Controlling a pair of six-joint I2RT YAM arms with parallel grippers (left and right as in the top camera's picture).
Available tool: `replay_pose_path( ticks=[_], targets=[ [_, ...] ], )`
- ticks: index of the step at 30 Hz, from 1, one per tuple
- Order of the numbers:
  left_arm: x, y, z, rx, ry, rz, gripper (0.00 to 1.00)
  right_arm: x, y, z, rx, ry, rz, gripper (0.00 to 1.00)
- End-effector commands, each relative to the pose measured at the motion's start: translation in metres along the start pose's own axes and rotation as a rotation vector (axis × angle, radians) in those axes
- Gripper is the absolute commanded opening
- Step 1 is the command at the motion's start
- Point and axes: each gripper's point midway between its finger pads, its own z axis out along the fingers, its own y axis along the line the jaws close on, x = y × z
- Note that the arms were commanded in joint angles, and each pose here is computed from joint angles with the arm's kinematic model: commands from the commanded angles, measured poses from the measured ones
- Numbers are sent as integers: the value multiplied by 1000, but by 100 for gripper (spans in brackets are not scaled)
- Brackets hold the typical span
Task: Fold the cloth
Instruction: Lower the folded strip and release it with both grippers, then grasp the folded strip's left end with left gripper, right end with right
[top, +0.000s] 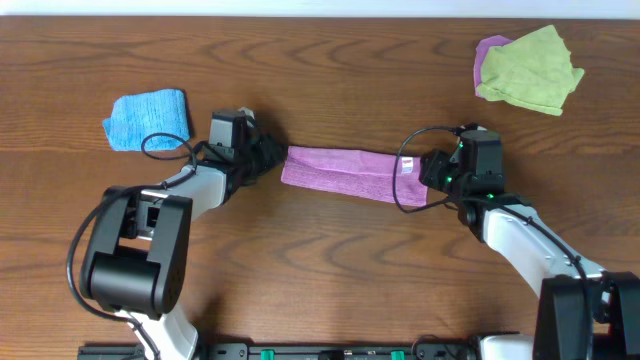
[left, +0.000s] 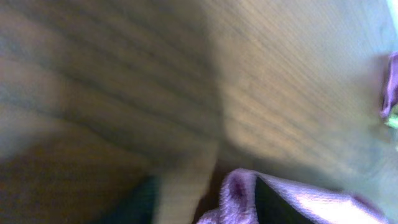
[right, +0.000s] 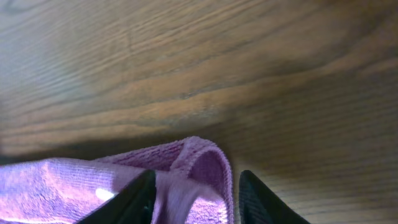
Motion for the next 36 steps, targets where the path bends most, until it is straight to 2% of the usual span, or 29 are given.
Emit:
replay_pose_path(
  ticks=[1, 3, 7, 9, 13, 16, 22, 24, 25, 29, 30, 31, 34, 36],
  targets=[
    [0, 13, 4, -46, -6, -12, 72, -4, -6, 0, 29, -17, -5, 51],
    [2, 9, 4, -23, 5, -9, 86, -3, -2, 0, 12, -13, -6, 63],
    [3, -2, 3, 29, 31, -6, 95, -7, 7, -7, -32, -20, -8, 75],
    [3, -11, 1, 73, 54, -4, 98, -12, 11, -14, -42, -33, -8, 85],
    [-2, -30, -6, 143, 98, -6, 96, -14, 14, -33, -38, -26, 41, 91],
    [-8, -38, -17, 128, 119, 9, 95, -7, 13, -51, -39, 3, 102, 94],
    [-17, -62, -56, 72, 131, 148, 96, 24, 10, -82, -69, 150, 209, 96],
    [-17, -73, -67, 75, 138, 180, 100, 40, 2, -89, -41, 216, 237, 95],
    [-16, -77, -70, 76, 143, 191, 87, 47, 0, -91, -29, 246, 247, 95],
    [-4, -87, -69, 73, 176, 212, 58, 75, -9, -100, 20, 363, 324, 96],
    [0, -88, -68, 63, 178, 220, 54, 77, -10, -100, 27, 372, 328, 95],
    [2, -89, -66, 53, 177, 237, 43, 79, -11, -101, 32, 378, 336, 95],
    [7, -90, -62, 21, 164, 270, 25, 79, -11, -101, 34, 376, 347, 95],
    [9, -89, -58, -10, 152, 292, 17, 78, -11, -100, 38, 373, 357, 95]
  ],
)
